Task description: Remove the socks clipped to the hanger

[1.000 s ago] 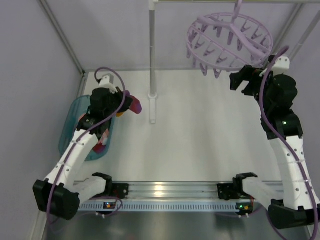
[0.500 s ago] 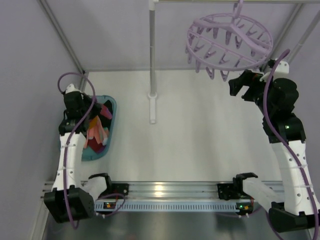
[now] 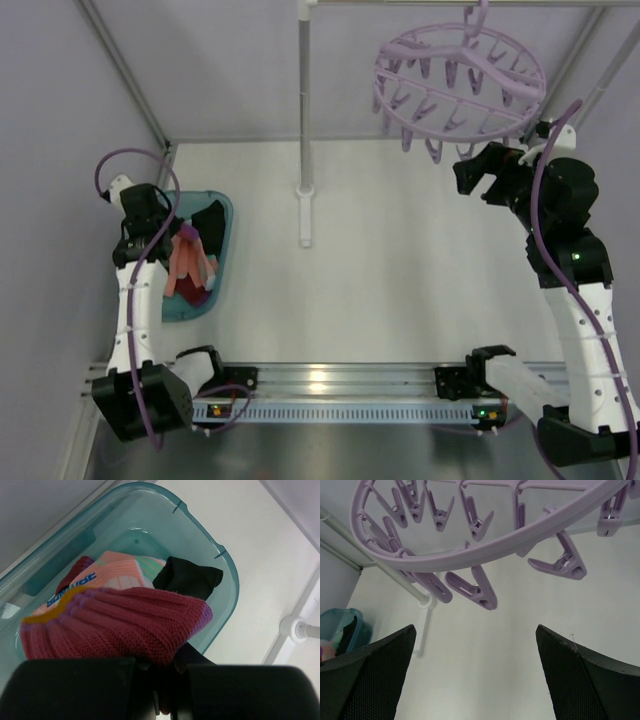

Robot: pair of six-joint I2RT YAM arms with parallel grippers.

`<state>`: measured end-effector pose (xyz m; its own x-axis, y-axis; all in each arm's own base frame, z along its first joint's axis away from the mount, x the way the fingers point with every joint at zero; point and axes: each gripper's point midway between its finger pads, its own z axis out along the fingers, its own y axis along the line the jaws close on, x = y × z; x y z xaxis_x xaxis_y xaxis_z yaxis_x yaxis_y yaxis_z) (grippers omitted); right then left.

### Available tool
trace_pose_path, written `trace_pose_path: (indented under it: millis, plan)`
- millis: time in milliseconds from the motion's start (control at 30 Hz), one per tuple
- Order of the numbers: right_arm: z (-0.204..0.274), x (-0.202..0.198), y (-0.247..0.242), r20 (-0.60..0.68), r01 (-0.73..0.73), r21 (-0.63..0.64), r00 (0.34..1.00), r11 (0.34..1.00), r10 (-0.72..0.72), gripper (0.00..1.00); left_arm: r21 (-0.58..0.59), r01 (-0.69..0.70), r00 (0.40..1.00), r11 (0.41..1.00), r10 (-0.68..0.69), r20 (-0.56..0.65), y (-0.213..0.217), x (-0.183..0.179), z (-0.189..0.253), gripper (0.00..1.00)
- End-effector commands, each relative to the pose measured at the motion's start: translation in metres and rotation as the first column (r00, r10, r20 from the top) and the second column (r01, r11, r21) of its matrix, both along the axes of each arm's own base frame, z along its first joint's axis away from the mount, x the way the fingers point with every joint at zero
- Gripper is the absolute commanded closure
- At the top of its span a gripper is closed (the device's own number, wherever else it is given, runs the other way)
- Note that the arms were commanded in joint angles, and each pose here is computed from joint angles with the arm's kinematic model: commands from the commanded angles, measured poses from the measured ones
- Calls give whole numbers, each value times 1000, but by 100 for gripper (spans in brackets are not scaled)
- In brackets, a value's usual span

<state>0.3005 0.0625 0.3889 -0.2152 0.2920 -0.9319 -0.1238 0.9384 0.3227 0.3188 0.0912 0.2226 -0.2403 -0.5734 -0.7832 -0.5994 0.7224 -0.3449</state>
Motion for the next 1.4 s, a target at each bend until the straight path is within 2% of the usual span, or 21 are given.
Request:
trace_pose_path:
  millis: [0,100,133,233,267,367,567,733,800,867,900,933,1000,1033,1133,1367]
  plan:
    - [13,-3,13,39,-51,50,998,997,49,1,27,-47,998,999,48,-45,13,2,-11,100]
    - [11,-3,14,34,-53,56,998,997,51,1,-70,-9,994,998,2,-108,-1,12,-43,100]
    - [12,-2,13,39,-52,58,998,997,49,1,-141,39,992,989,-56,-117,-15,17,-53,100]
    - [11,-2,14,34,-53,59,998,997,51,1,-299,66,972,952,-129,-196,-38,22,-94,100]
    - [9,-3,14,30,-54,58,998,997,52,1,-368,55,963,928,-146,-225,-48,21,-111,100]
    - [9,-5,12,25,-51,43,998,998,50,0,-446,21,947,895,-161,-279,-58,18,-135,100]
    - [9,-8,7,24,-33,19,999,999,32,0,-506,-17,932,862,-170,-319,-67,18,-153,100]
    - [4,-7,7,15,-35,12,999,999,35,1,-496,-33,934,868,-150,-325,-62,19,-154,98]
    - [2,-6,6,10,-27,4,1000,1000,27,1,-498,-34,934,867,-149,-324,-61,19,-153,90]
    - [1,-4,5,4,-23,-4,1000,1000,23,1,-517,-38,938,855,-148,-313,-63,19,-151,64]
    - [2,-3,5,2,-24,-6,1000,1000,24,1,-524,-33,940,851,-152,-306,-65,20,-149,15]
    - [3,-3,5,-1,-24,-6,1000,1000,24,0,-538,-24,941,843,-163,-298,-68,21,-147,8]
    - [7,-2,6,2,-25,-5,1000,1000,25,1,-552,-23,948,834,-157,-277,-69,24,-140,7]
    - [9,-1,5,4,-24,-5,1000,1000,24,1,-560,-21,951,828,-157,-267,-71,25,-137,2]
    - [11,1,6,2,-24,-6,1000,1000,24,1,-559,-7,965,829,-141,-221,-71,27,-119,2]
    - [-6,19,3,-75,7,-10,997,1000,-7,0,-411,23,998,911,-42,-38,-48,21,-44,2]
